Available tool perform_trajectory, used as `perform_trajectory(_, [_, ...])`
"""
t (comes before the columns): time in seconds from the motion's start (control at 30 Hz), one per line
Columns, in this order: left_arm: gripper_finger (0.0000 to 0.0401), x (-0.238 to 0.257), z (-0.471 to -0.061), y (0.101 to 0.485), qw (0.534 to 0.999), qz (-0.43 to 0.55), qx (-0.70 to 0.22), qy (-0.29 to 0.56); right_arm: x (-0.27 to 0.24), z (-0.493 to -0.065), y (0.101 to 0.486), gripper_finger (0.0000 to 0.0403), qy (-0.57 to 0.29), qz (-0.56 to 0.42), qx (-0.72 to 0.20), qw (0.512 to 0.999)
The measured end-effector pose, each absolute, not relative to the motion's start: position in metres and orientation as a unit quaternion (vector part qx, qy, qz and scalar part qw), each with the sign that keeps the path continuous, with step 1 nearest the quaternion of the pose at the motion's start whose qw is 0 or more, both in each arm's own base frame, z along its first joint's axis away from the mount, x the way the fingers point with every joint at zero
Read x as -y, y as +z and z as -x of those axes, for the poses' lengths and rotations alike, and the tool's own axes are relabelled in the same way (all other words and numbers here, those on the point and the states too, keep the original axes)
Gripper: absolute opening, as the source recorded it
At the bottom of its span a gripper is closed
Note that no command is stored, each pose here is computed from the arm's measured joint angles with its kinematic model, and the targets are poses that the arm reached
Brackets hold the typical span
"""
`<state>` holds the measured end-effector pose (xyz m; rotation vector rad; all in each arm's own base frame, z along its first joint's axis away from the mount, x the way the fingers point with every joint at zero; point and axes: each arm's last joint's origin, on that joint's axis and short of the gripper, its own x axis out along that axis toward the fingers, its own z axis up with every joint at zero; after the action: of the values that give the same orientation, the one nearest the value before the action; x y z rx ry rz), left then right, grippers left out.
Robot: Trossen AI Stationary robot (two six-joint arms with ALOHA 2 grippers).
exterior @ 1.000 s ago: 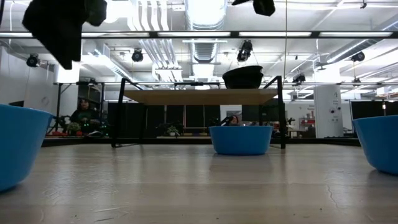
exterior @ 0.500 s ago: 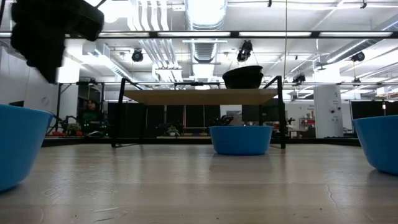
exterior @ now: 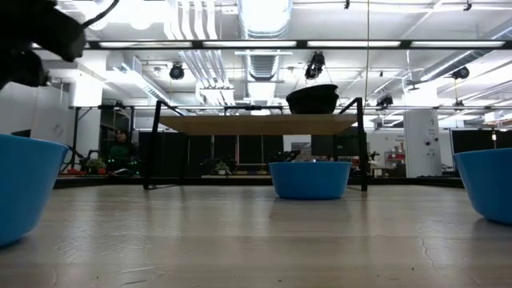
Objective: Pick & Place Mini bowls
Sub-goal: Stack the white bowl on the other white bowls on the shelf
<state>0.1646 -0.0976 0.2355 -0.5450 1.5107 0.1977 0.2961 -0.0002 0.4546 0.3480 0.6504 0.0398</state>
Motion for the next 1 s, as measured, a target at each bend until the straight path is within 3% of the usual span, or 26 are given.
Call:
perform_trajectory(0.3, [0.0188, 0.108, -0.145, 0.209, 0.679, 0.179, -0.709, 0.063, -0.016, -0.304, 0.466, 0.0063, 0.019, -0.193, -0.250, 0.948])
perform_trajectory(0.47, [0.0188, 0.114, -0.145, 0.202, 0.693, 0.192, -0.694, 0.045, -0.020, -0.304, 0.467, 0.0063, -0.010, -0.194, -0.241, 0.951])
perform_trajectory(1.0, [0.0188, 0.111, -0.137, 0.171, 0.673, 0.223, -0.704, 0.047, -0.029, -0.318, 0.460, 0.0063, -0.023, -0.209, -0.237, 0.949])
